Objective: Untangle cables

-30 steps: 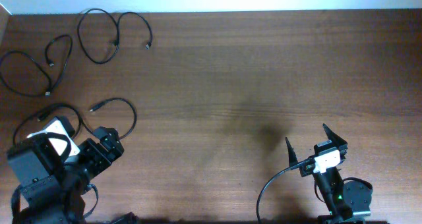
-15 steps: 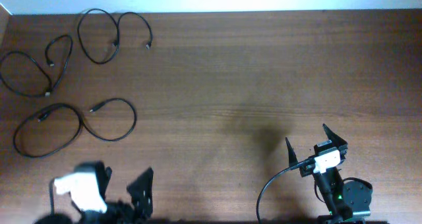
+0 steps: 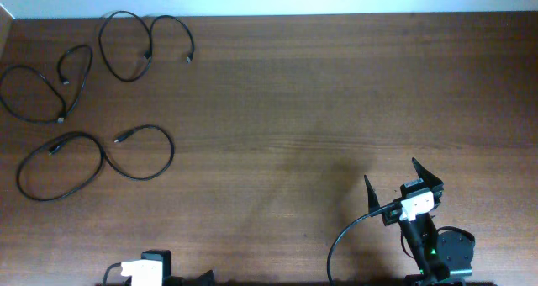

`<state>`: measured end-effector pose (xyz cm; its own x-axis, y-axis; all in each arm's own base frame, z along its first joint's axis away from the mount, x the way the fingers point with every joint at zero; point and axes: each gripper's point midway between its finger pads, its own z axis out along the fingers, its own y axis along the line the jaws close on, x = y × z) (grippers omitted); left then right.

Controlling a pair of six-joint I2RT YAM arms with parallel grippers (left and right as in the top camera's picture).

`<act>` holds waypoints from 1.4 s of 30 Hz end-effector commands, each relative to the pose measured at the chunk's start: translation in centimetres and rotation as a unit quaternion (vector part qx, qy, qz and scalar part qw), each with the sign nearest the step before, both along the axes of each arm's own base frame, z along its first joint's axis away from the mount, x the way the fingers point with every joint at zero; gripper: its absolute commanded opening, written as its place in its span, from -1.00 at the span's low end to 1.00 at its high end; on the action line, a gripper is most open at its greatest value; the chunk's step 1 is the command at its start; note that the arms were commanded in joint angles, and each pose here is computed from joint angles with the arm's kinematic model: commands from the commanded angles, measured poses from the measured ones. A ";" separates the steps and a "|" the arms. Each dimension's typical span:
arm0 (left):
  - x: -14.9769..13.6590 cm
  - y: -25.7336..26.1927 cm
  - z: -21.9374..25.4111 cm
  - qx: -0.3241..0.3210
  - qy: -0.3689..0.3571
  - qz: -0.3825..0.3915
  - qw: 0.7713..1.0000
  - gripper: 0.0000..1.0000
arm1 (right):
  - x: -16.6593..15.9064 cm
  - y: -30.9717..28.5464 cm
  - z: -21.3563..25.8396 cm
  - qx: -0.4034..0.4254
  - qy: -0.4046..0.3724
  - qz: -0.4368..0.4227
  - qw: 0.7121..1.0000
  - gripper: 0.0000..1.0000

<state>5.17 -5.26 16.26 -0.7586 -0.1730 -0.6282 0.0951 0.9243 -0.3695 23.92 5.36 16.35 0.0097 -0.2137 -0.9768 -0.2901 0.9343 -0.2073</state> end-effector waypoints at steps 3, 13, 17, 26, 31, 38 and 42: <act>0.4 -0.4 -1.0 -0.025 0.018 0.010 0.999 0.97 | 0.0 0.0 -0.3 -0.002 0.002 0.000 1.000 0.97; 18.2 -2.0 1.7 0.182 -0.466 -0.094 0.861 0.98 | 0.0 0.0 -0.3 -0.002 0.002 0.000 1.000 0.97; 19.4 3.6 -0.4 0.260 -0.401 0.010 0.879 0.97 | 0.0 0.0 -0.3 -0.002 0.002 0.000 1.000 0.97; 19.4 6.3 -0.7 0.173 -0.365 0.129 0.906 0.97 | 0.0 0.0 -0.3 -0.002 0.002 0.000 1.000 0.97; 19.4 6.4 -0.6 0.172 -0.365 0.133 0.905 0.98 | 0.0 0.0 -0.3 -0.002 0.002 0.000 1.000 0.97; 19.4 6.4 -0.6 0.172 -0.365 0.133 0.905 0.97 | 0.4 -1.8 -0.4 -0.009 0.003 -0.055 0.998 0.97; 19.4 6.4 -0.6 0.172 -0.365 0.133 0.905 0.98 | 0.7 -4.8 -0.7 0.098 0.025 -0.148 0.984 0.97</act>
<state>24.63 0.60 15.74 -0.0765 0.0261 -0.9967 -0.0169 0.9995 0.0274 24.51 2.32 15.91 -0.0532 -0.1495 -0.9873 -0.1178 0.9828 -0.1425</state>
